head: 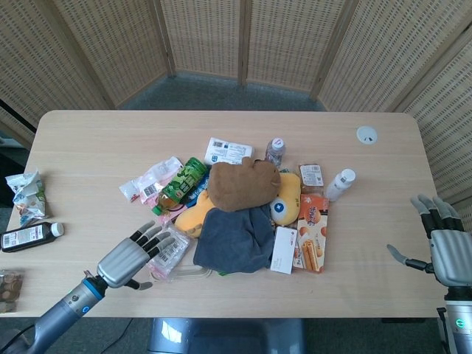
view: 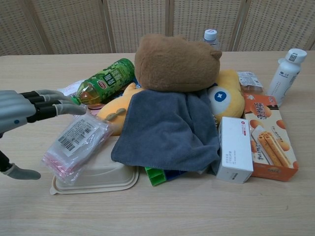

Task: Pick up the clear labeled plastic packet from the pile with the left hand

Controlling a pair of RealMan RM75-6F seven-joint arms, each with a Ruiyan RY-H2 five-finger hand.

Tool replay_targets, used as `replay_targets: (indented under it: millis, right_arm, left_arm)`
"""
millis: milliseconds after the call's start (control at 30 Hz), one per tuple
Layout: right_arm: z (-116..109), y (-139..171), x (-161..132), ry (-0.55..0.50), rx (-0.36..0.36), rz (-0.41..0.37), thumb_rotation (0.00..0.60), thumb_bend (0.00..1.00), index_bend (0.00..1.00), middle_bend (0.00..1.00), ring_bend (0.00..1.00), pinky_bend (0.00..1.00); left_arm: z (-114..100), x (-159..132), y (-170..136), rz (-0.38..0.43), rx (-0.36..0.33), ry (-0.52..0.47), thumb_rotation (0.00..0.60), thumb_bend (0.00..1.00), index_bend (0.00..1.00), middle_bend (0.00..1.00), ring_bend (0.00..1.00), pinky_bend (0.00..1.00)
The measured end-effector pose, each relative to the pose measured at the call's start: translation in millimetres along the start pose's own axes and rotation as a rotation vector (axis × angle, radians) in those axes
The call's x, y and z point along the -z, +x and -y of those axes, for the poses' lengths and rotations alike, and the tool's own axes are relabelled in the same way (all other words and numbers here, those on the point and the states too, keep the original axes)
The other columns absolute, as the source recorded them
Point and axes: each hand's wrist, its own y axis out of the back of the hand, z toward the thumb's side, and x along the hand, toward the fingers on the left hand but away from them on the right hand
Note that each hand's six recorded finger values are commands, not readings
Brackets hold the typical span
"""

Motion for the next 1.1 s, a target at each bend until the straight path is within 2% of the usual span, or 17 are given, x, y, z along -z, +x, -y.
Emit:
replay_targets:
  millis: [200, 267, 333, 367, 433, 533, 567, 633, 733, 933, 1100]
  right_arm:
    - [0, 3, 7, -0.003, -0.002, 0.019, 0.336, 0.22, 0.00, 0.00, 0.00, 0.00]
    - [1, 4, 9, -0.005, -0.001, 0.026, 0.341, 0.22, 0.00, 0.00, 0.00, 0.00]
    - [1, 5, 10, -0.008, -0.002, 0.032, 0.339, 0.22, 0.00, 0.00, 0.00, 0.00]
    - [2, 6, 11, -0.009, -0.003, 0.035, 0.340, 0.22, 0.00, 0.00, 0.00, 0.00]
    - [3, 8, 13, -0.011, -0.006, 0.044, 0.340, 0.22, 0.00, 0.00, 0.00, 0.00]
    - [4, 9, 16, -0.012, -0.006, 0.053, 0.338, 0.23, 0.00, 0.00, 0.00, 0.00]
    - [4, 10, 16, -0.012, -0.005, 0.053, 0.340, 0.22, 0.00, 0.00, 0.00, 0.00]
    - [2, 10, 16, -0.009, -0.001, 0.053, 0.340, 0.22, 0.00, 0.00, 0.00, 0.00]
    - [1, 10, 17, -0.007, 0.002, 0.055, 0.338, 0.22, 0.00, 0.00, 0.00, 0.00]
    - [2, 9, 15, -0.008, 0.001, 0.048, 0.341, 0.22, 0.00, 0.00, 0.00, 0.00]
    - [4, 8, 13, -0.015, 0.000, 0.038, 0.343, 0.22, 0.00, 0.00, 0.00, 0.00]
  left_arm:
    - [15, -3, 12, -0.007, 0.032, 0.019, 0.467, 0.11, 0.07, 0.00, 0.01, 0.00]
    - [21, -5, 17, -0.008, 0.044, 0.020, 0.509, 0.11, 0.09, 0.00, 0.01, 0.00]
    - [25, -7, 23, -0.004, 0.053, 0.011, 0.585, 0.11, 0.14, 0.00, 0.05, 0.00]
    - [27, -8, 26, -0.004, 0.052, 0.003, 0.596, 0.11, 0.16, 0.01, 0.07, 0.00]
    - [28, -9, 32, -0.005, 0.046, -0.006, 0.600, 0.11, 0.29, 0.12, 0.25, 0.10]
    - [28, -13, 42, -0.007, 0.025, -0.023, 0.600, 0.11, 0.54, 0.36, 0.55, 0.39]
    - [26, -14, 45, -0.008, 0.010, -0.030, 0.600, 0.11, 0.58, 0.41, 0.60, 0.44]
    - [22, -14, 48, -0.014, -0.021, -0.038, 0.600, 0.11, 0.66, 0.52, 0.70, 0.57]
    - [10, -9, 53, -0.033, -0.089, -0.058, 0.600, 0.11, 0.68, 0.59, 0.74, 0.61]
    - [-18, 12, 56, -0.084, -0.197, -0.126, 0.600, 0.11, 0.67, 0.60, 0.75, 0.62]
    - [-62, 35, 49, -0.130, -0.310, -0.164, 0.600, 0.11, 0.65, 0.59, 0.74, 0.61]
